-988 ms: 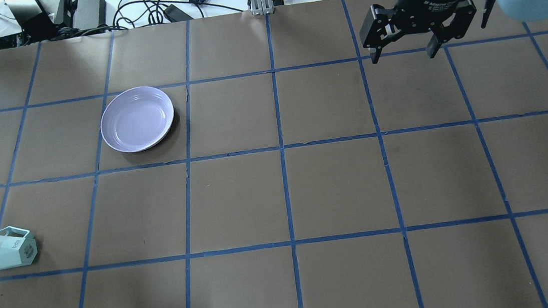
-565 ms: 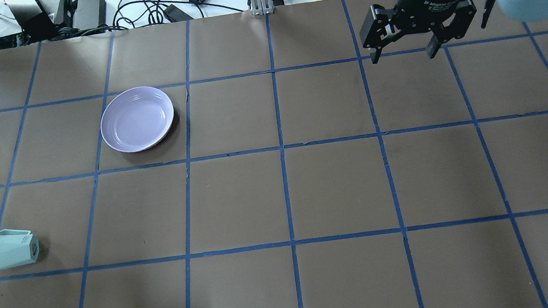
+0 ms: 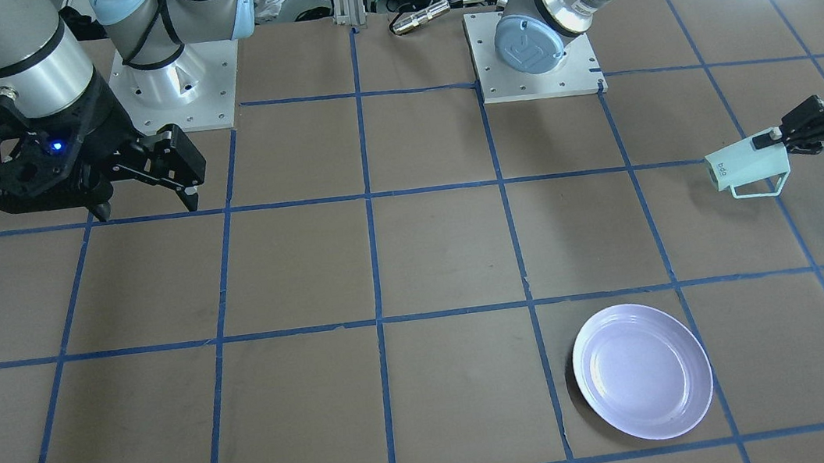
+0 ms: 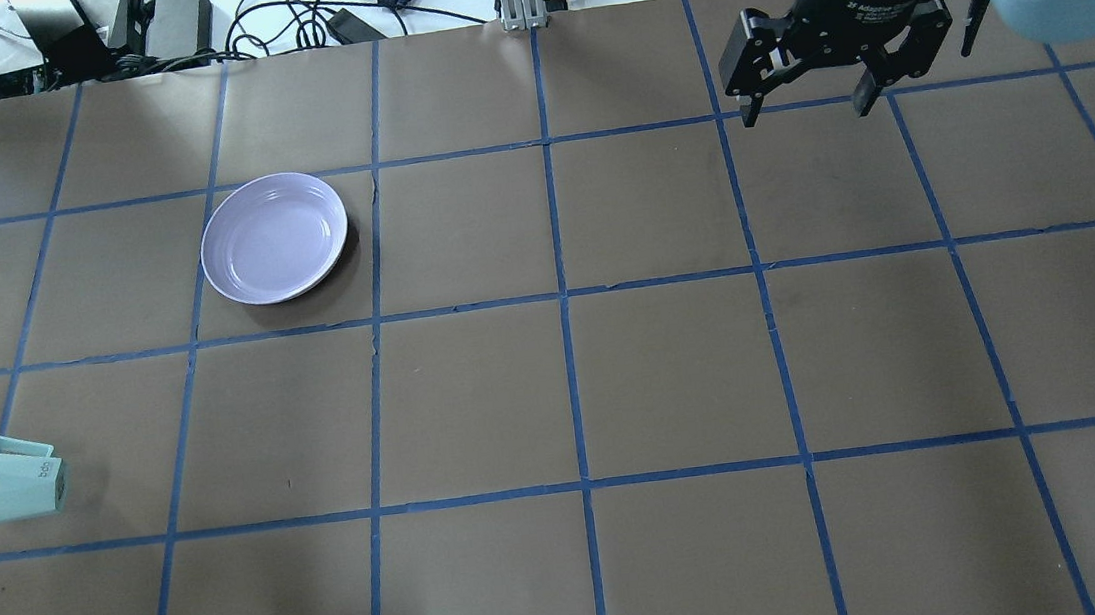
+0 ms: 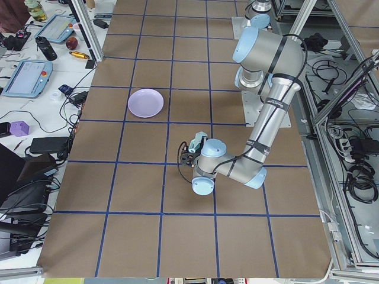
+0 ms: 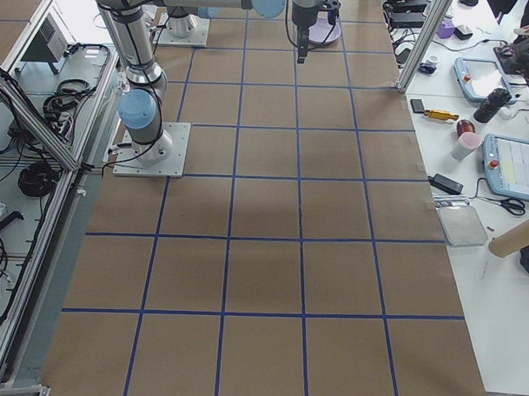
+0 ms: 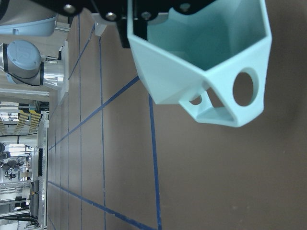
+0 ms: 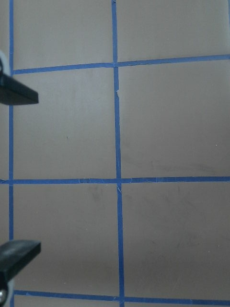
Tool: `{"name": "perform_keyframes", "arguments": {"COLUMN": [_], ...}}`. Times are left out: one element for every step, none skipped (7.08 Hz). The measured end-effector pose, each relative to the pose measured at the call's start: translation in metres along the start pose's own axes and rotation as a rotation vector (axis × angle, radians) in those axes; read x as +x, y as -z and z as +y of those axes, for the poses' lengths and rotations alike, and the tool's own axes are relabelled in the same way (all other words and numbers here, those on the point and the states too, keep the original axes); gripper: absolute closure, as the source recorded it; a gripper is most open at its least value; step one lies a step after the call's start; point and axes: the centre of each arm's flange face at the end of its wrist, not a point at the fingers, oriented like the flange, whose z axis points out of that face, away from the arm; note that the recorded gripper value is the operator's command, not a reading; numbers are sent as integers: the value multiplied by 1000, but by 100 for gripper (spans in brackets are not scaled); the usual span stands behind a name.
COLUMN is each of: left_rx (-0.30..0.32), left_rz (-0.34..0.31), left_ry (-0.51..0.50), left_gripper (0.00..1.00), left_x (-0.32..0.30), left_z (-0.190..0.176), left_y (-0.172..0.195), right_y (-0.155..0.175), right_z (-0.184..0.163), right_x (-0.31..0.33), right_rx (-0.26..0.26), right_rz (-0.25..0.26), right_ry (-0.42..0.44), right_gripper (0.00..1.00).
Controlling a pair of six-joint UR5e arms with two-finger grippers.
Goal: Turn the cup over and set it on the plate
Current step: 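Carry the cup with the left gripper toward the white plate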
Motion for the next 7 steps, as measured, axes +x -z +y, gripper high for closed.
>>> {"name": "perform_keyframes", "arguments": {"left_rx": [-17, -43, -73, -102, -131, -159, -188], "left_rz": [-45, -102, -161, -221, -286, -346, -411], "left_ry": [-16, -41, -73, -111, -152, -183, -208], "left_gripper": [100, 100, 100, 100, 100, 100, 100], "left_x": [25, 59, 95, 133, 172, 208, 240], "left_z": [-13, -32, -53, -74, -97, -120, -141], "left_y": [6, 10, 9, 3, -7, -22, -41], "right_y": [0, 0, 0, 0, 0, 0, 0], "right_z": [0, 0, 0, 0, 0, 0, 0], "right_x": [0, 0, 0, 0, 0, 0, 0], "right_rx": [0, 0, 0, 0, 0, 0, 0], "right_rz": [0, -1, -1, -1, -1, -1, -1], "right_ry": [0, 0, -1, -1, -1, -1, -1], "right_gripper": [0, 0, 0, 0, 0, 0, 0]}}
